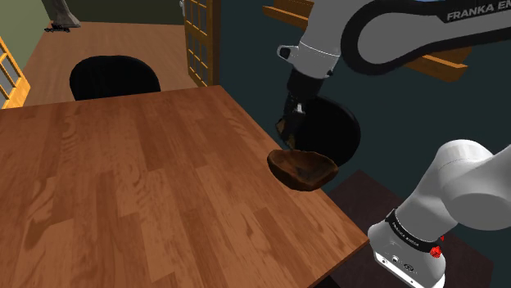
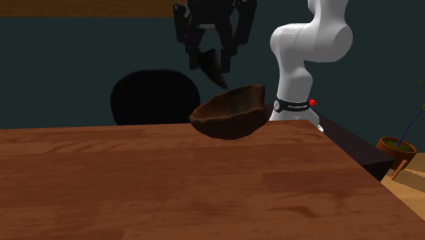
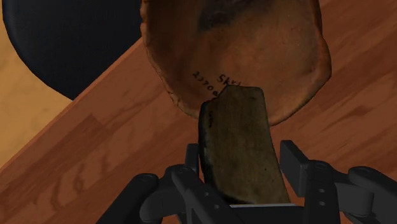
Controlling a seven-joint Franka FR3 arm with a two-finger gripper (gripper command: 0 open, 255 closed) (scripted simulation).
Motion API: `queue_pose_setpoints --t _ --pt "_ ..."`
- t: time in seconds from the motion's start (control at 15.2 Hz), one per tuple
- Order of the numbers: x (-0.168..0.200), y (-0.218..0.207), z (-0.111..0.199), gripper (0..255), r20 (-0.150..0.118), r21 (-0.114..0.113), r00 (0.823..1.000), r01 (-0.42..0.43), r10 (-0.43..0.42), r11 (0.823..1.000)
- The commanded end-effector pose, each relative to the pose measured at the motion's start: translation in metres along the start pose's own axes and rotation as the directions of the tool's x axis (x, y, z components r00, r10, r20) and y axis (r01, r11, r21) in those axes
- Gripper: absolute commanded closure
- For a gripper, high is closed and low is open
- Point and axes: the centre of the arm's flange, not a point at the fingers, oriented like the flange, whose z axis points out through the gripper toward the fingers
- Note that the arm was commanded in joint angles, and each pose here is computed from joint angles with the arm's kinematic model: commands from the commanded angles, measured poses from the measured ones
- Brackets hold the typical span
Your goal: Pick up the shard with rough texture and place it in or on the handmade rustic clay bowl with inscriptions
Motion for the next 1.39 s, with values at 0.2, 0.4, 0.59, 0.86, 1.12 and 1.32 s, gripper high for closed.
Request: queue_pose_setpoints --t 0.2,0.4,0.59,0.86,1.12,1.32 --pt "-0.060 -0.021 -0.008 255 0.000 0.000 1.000 0.000 0.000 1.000" --pt "-0.077 -0.027 0.001 255 0.000 0.000 1.000 0.000 0.000 1.000" --pt "-0.075 -0.026 0.002 0 0.000 0.000 1.000 0.000 0.000 1.000" --pt "-0.069 0.007 0.039 0 -0.139 0.062 0.977 -0.154 0.162 0.986" --pt "-0.065 0.018 0.063 0 -0.184 0.088 0.959 -0.204 0.217 0.975" --pt "-0.062 0.017 0.078 0 -0.184 0.088 0.959 -0.204 0.217 0.975"
